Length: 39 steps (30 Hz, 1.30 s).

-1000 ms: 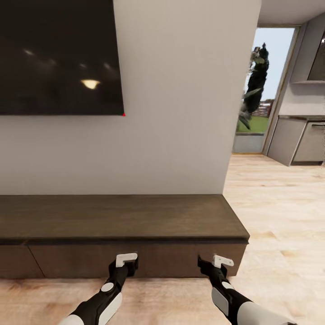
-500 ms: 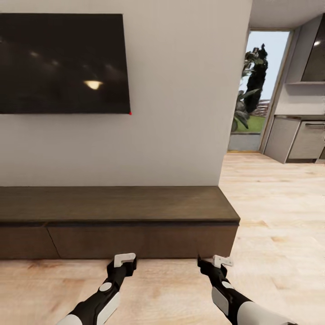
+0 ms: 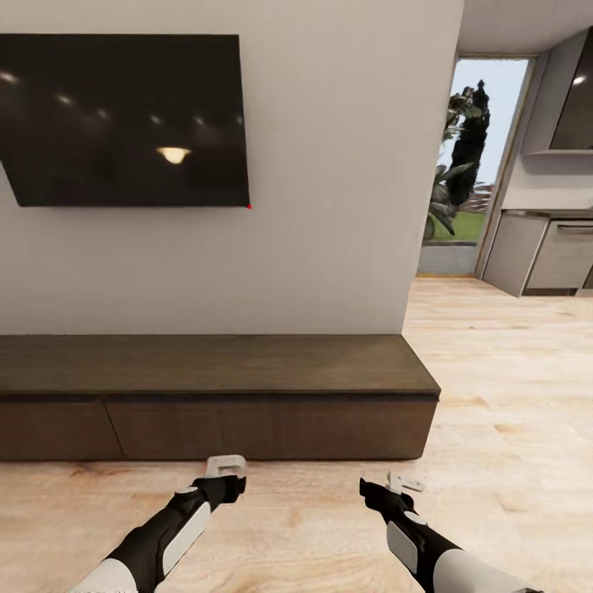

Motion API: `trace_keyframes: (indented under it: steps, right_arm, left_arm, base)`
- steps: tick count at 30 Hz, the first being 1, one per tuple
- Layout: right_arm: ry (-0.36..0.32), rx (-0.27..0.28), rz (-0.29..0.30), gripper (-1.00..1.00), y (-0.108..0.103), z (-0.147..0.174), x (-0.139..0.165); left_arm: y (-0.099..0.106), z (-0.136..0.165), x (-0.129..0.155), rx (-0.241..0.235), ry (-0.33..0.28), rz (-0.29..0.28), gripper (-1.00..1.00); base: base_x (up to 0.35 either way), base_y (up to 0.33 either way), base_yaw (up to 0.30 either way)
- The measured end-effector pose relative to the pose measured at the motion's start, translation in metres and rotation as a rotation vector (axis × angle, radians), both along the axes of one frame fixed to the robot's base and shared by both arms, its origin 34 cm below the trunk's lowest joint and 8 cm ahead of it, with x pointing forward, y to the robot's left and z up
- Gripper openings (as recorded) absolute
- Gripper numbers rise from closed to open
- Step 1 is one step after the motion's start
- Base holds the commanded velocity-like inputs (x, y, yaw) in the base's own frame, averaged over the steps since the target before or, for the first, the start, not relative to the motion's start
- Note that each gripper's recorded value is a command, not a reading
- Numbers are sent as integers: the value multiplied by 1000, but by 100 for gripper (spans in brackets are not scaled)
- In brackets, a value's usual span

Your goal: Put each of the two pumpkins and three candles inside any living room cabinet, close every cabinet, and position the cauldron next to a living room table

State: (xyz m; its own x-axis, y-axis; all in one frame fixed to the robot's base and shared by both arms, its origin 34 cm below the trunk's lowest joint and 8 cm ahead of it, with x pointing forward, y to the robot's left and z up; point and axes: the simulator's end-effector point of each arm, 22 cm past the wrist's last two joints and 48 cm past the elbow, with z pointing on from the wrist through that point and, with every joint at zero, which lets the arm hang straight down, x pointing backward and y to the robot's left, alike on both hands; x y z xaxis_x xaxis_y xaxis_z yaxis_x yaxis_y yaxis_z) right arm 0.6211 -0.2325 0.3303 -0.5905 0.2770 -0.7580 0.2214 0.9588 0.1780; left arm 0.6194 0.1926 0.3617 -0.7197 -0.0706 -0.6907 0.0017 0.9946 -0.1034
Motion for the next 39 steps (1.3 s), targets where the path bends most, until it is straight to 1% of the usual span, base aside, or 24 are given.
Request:
trace_keyframes:
  steps: [2,4,6,9,12,14,16,20,25,28,31,34,39]
  right_arm:
    - [14,1,1,100,0,-2,-2]
    - [52,6,9,100,3,-9,-7]
    - [85,10,18,100,5,-14,-12]
    - [126,15,28,100,8,-21,-18]
    - [139,16,30,100,8,-24,-20]
    - [145,18,31,100,9,-25,-21]
    - [148,19,31,100,9,-26,-22]
    - [154,20,31,100,9,-28,-23]
    - [156,20,31,100,8,-29,-23]
    - [156,21,33,100,8,-29,-23]
    - [157,21,33,100,9,-29,-23]
    - [157,22,33,100,9,-29,-23]
    - [157,22,34,100,9,-29,-23]
  left_arm:
    - [-1,0,-7,-19,72,-10,100]
    - [-4,2,-12,-37,127,-20,100]
    - [-4,5,-13,-51,154,-19,100]
    - [5,9,-12,-83,181,16,100]
    - [12,9,-14,-98,207,36,100]
    - [13,6,-19,-100,240,33,100]
    - [13,4,-22,-100,259,30,100]
    - [13,1,-25,-99,278,27,100]
    - [16,0,-26,-97,282,28,100]
    - [27,0,-25,-88,282,38,100]
    - [33,0,-25,-83,281,44,100]
    - [35,0,-25,-82,281,46,100]
    - [37,0,-25,-81,282,47,100]
  base:
    - [227,2,194]
    - [134,1,239]
    - [62,0,257]
    - [43,0,267]
    - [137,23,266]
    - [128,166,255]
    - [60,253,249]
    - [17,307,203]
    - [-47,325,40]
    - [-97,325,-154]
    - [-106,324,-249]
    - [-108,323,-236]
    - [-109,323,-62]
